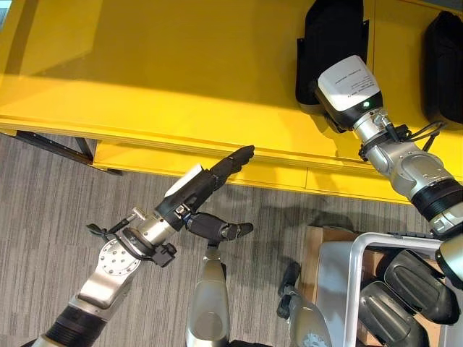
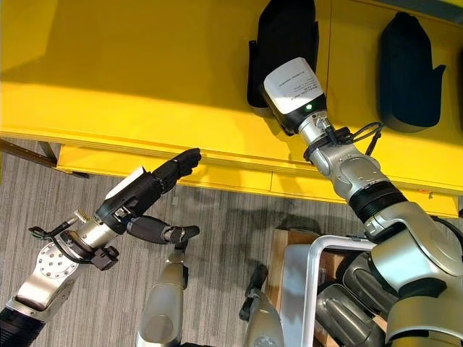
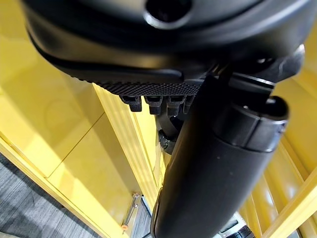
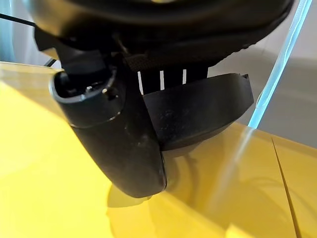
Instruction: Move parts from the plastic box to the shelf.
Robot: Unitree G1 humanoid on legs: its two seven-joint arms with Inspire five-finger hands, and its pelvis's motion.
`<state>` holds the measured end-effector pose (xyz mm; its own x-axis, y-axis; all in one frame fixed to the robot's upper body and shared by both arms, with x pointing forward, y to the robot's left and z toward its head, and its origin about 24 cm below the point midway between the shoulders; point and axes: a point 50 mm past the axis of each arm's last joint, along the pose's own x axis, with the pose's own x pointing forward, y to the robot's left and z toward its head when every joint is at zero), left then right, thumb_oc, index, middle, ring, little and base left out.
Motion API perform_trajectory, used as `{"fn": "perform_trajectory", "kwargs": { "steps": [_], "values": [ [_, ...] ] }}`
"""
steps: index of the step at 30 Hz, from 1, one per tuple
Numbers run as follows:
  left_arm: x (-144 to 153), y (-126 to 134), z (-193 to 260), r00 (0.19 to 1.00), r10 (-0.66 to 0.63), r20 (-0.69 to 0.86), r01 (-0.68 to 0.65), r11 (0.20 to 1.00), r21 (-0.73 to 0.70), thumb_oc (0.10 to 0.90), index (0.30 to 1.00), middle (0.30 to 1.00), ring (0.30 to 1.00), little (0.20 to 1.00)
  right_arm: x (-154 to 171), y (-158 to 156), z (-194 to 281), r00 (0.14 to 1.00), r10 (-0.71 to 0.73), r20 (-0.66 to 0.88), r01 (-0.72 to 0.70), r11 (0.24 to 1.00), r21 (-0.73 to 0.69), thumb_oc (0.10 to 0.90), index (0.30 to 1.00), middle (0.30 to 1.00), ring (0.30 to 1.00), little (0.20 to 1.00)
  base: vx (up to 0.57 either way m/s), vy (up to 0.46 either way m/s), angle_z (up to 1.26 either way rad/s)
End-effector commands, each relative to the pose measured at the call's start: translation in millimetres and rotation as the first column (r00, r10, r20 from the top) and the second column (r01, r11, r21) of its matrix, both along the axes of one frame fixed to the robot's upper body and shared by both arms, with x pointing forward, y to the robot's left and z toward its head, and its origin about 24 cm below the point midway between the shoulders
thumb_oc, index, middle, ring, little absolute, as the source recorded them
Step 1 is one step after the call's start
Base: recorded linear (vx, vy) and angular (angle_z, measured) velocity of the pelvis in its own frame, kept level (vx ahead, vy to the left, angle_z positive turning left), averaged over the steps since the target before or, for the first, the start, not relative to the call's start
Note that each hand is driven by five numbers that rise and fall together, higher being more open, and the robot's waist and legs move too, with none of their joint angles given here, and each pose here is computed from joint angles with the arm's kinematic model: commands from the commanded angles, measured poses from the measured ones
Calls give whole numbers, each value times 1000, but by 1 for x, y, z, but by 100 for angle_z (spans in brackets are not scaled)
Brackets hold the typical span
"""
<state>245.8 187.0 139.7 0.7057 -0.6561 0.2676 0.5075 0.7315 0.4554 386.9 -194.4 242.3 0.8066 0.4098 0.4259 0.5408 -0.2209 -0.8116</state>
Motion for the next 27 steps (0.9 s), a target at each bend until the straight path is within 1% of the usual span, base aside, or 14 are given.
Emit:
{"fn": "perform_trajectory", "kwargs": {
  "steps": [1, 2, 10, 20, 24, 27],
  "values": [
    [-12, -22, 34, 968, -139, 210, 158, 985, -75, 900, 1000, 1000, 1000, 1000, -6, -5, 82, 972, -50, 229, 43, 998, 35, 792, 849, 849, 849, 849, 0, 0, 0],
    [-11, -22, 34, 969, -139, 204, 160, 983, -88, 900, 1000, 1000, 1000, 1000, -6, -6, 81, 972, -61, 225, 52, 998, 48, 900, 1000, 1000, 1000, 1000, 0, 0, 0],
    [-11, -21, 32, 974, -141, 178, 163, 980, -115, 900, 1000, 1000, 1000, 1000, -2, -7, 71, 991, -86, 99, 83, 996, 30, 900, 1000, 1000, 1000, 1000, -1, 4, 0],
    [-12, -21, 31, 974, -138, 178, 158, 982, -106, 900, 1000, 1000, 1000, 1000, -3, -10, 72, 990, -78, 122, 77, 997, 18, 900, 1000, 1000, 1000, 1000, 0, 0, 0],
    [-13, -20, 30, 976, -139, 169, 159, 981, -109, 900, 1000, 1000, 1000, 1000, -6, -8, 75, 988, -43, 146, 39, 999, 35, 900, 1000, 1000, 1000, 1000, 0, 0, 0],
    [-13, -19, 29, 976, -141, 166, 161, 980, -113, 900, 1000, 1000, 1000, 1000, -8, -3, 75, 991, -13, 130, 10, 1000, 24, 900, 1000, 1000, 1000, 1000, 0, 0, 0]
  ]
}}
